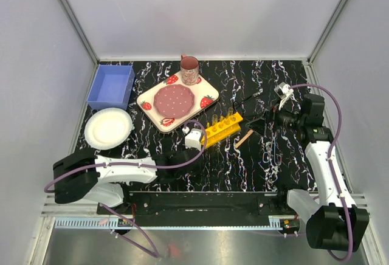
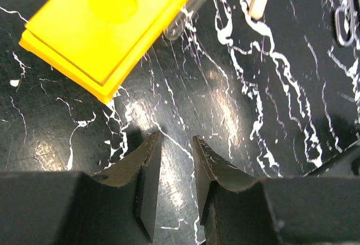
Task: Organize the chemistry lab equipment
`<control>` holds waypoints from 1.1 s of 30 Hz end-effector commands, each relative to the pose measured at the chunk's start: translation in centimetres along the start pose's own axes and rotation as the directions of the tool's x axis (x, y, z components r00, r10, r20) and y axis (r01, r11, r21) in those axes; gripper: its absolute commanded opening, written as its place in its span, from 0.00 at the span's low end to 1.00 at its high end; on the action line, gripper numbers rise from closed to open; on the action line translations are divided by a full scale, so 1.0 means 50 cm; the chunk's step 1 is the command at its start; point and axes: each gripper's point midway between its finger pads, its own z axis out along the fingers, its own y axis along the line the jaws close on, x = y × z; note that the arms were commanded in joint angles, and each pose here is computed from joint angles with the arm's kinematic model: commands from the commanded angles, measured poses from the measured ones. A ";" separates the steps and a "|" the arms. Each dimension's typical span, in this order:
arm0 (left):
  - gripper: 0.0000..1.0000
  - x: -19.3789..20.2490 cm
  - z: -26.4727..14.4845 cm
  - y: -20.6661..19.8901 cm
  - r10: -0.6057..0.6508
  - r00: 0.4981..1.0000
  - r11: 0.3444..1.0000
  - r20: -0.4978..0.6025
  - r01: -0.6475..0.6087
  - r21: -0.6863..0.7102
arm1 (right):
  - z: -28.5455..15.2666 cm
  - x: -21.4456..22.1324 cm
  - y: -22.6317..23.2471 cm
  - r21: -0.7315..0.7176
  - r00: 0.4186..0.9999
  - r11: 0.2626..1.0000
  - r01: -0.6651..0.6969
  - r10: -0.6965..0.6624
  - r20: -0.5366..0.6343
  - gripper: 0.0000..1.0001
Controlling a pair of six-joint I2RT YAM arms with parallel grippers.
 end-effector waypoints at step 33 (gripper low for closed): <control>0.18 -0.045 0.121 0.087 -0.157 0.979 0.956 0.129 0.183 -0.230 | -0.021 -0.044 0.003 -0.030 0.993 1.000 -0.004 0.008 0.121 1.00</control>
